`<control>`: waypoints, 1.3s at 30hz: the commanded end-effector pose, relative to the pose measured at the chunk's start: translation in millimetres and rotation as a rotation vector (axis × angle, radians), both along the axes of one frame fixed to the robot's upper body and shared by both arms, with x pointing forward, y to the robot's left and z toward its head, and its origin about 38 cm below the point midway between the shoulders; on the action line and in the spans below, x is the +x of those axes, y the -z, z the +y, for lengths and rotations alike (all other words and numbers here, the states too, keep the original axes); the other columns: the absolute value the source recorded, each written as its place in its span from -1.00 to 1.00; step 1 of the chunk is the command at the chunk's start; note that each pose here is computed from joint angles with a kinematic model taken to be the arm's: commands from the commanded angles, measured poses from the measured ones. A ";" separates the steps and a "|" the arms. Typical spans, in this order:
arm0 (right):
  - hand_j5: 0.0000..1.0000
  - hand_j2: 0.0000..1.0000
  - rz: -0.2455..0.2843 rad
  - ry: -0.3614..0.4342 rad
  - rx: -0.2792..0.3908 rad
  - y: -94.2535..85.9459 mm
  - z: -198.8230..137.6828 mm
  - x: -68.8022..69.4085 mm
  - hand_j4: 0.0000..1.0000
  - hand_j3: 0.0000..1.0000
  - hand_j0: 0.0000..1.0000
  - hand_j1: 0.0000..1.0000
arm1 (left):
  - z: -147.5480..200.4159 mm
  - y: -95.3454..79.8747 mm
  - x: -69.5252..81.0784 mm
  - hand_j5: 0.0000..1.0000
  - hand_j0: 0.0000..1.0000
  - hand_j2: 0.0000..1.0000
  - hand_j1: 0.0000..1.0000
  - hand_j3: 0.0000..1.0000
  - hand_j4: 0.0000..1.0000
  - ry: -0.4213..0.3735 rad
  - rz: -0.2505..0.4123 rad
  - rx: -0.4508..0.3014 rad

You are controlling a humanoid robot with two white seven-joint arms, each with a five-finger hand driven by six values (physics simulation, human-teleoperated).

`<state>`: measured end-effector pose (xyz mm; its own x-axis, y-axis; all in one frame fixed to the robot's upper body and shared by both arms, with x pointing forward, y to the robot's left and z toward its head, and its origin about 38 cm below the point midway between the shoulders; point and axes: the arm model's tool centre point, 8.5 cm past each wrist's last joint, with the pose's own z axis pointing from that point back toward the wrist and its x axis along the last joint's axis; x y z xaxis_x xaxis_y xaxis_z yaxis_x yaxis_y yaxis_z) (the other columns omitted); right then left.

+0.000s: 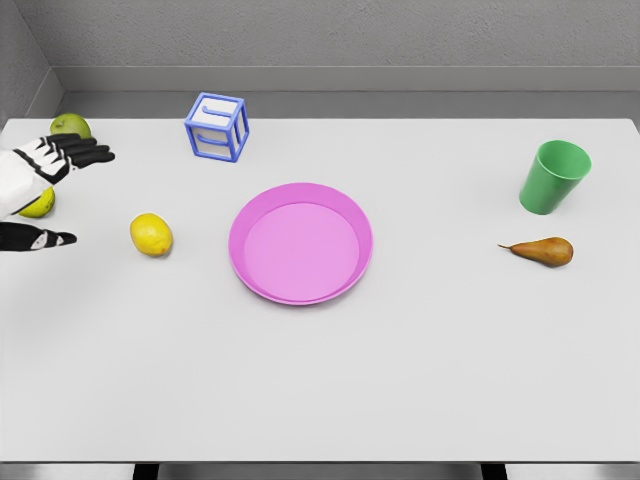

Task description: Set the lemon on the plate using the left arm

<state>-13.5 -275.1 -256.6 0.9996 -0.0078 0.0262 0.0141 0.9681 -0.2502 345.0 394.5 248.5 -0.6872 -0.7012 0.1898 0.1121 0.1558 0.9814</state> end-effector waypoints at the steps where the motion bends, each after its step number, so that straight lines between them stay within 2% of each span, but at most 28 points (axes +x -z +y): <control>1: 1.00 1.00 0.001 0.002 0.002 0.0 0.3 -0.5 1.00 1.00 1.00 1.00 | -4.4 -0.5 -1.0 1.00 1.00 1.00 1.00 1.00 1.00 0.012 0.000 -0.010; 3: 1.00 1.00 0.001 0.000 0.002 0.0 0.2 -0.5 1.00 1.00 1.00 1.00 | -4.2 -0.2 -1.0 1.00 1.00 1.00 1.00 1.00 1.00 0.013 0.001 -0.002; 7: 1.00 1.00 0.000 0.000 0.001 0.0 0.1 0.0 1.00 1.00 1.00 1.00 | -11.1 18.4 0.3 1.00 1.00 1.00 1.00 1.00 1.00 0.032 0.090 0.053; 9: 1.00 1.00 0.000 0.000 0.001 0.0 0.1 0.0 1.00 1.00 1.00 1.00 | -9.9 19.8 1.3 1.00 1.00 1.00 1.00 1.00 1.00 0.030 0.099 0.070; 10: 1.00 1.00 0.000 0.000 0.001 0.0 0.1 0.0 1.00 1.00 1.00 1.00 | -11.2 24.2 1.7 1.00 1.00 1.00 1.00 1.00 1.00 0.036 0.119 0.096; 11: 1.00 1.00 0.000 0.000 0.001 0.0 0.1 0.0 1.00 1.00 1.00 1.00 | -22.7 39.7 3.4 1.00 1.00 1.00 1.00 1.00 1.00 0.052 0.151 0.116; 12: 1.00 1.00 0.000 0.000 0.003 0.1 0.2 0.0 1.00 1.00 1.00 1.00 | -33.5 43.2 9.8 1.00 1.00 1.00 1.00 1.00 1.00 0.068 0.155 0.115; 15: 1.00 1.00 0.000 0.000 0.001 0.0 0.1 0.0 1.00 1.00 1.00 1.00 | -33.3 39.4 14.8 1.00 1.00 1.00 1.00 1.00 1.00 0.065 0.148 0.122; 17: 1.00 1.00 0.000 0.000 0.001 0.0 0.1 0.0 1.00 1.00 1.00 1.00 | -26.2 45.7 16.3 1.00 1.00 1.00 1.00 1.00 1.00 0.048 0.174 0.143; 18: 1.00 1.00 0.000 0.000 0.003 0.1 0.2 0.0 1.00 1.00 1.00 1.00 | -23.9 42.7 19.5 1.00 1.00 1.00 1.00 1.00 1.00 0.041 0.164 0.164; 20: 1.00 1.00 0.000 0.000 0.001 0.0 0.1 0.0 1.00 1.00 1.00 1.00 | -29.3 47.4 27.0 1.00 1.00 1.00 1.00 1.00 1.00 0.054 0.165 0.231; 22: 1.00 1.00 0.000 0.000 0.001 0.0 0.1 0.0 1.00 1.00 1.00 1.00 | -9.3 52.8 36.9 1.00 1.00 1.00 1.00 1.00 1.00 0.000 0.188 0.305; 25: 1.00 1.00 0.000 0.000 0.001 0.0 0.1 0.0 1.00 1.00 1.00 1.00 | -22.4 65.8 40.9 1.00 1.00 1.00 1.00 1.00 1.00 0.040 0.202 0.392; 29: 1.00 1.00 0.000 0.000 0.001 0.0 0.1 0.0 1.00 1.00 1.00 1.00 | -27.4 68.0 42.4 1.00 1.00 1.00 1.00 1.00 1.00 0.049 0.198 0.399; 30: 1.00 1.00 0.000 0.000 0.001 0.0 0.1 0.0 1.00 1.00 1.00 1.00 | -33.0 69.3 45.5 1.00 1.00 1.00 1.00 1.00 1.00 0.062 0.188 0.436; 32: 1.00 1.00 0.000 0.000 0.001 0.0 0.1 0.0 1.00 1.00 1.00 1.00 | -50.5 81.6 46.8 1.00 1.00 1.00 1.00 1.00 1.00 0.103 0.196 0.451; 34: 1.00 1.00 0.000 0.000 0.001 0.0 0.1 0.0 1.00 1.00 1.00 1.00 | -56.4 79.7 51.4 1.00 1.00 1.00 1.00 1.00 1.00 0.106 0.174 0.463; 36: 1.00 1.00 0.000 0.000 0.001 0.0 0.1 0.0 1.00 1.00 1.00 1.00 | -62.8 73.0 58.2 1.00 1.00 1.00 1.00 1.00 1.00 0.114 0.146 0.482; 39: 1.00 1.00 0.000 0.000 0.001 0.0 0.1 0.0 1.00 1.00 1.00 1.00 | -64.3 86.7 77.1 1.00 1.00 1.00 1.00 1.00 1.00 0.102 0.197 0.491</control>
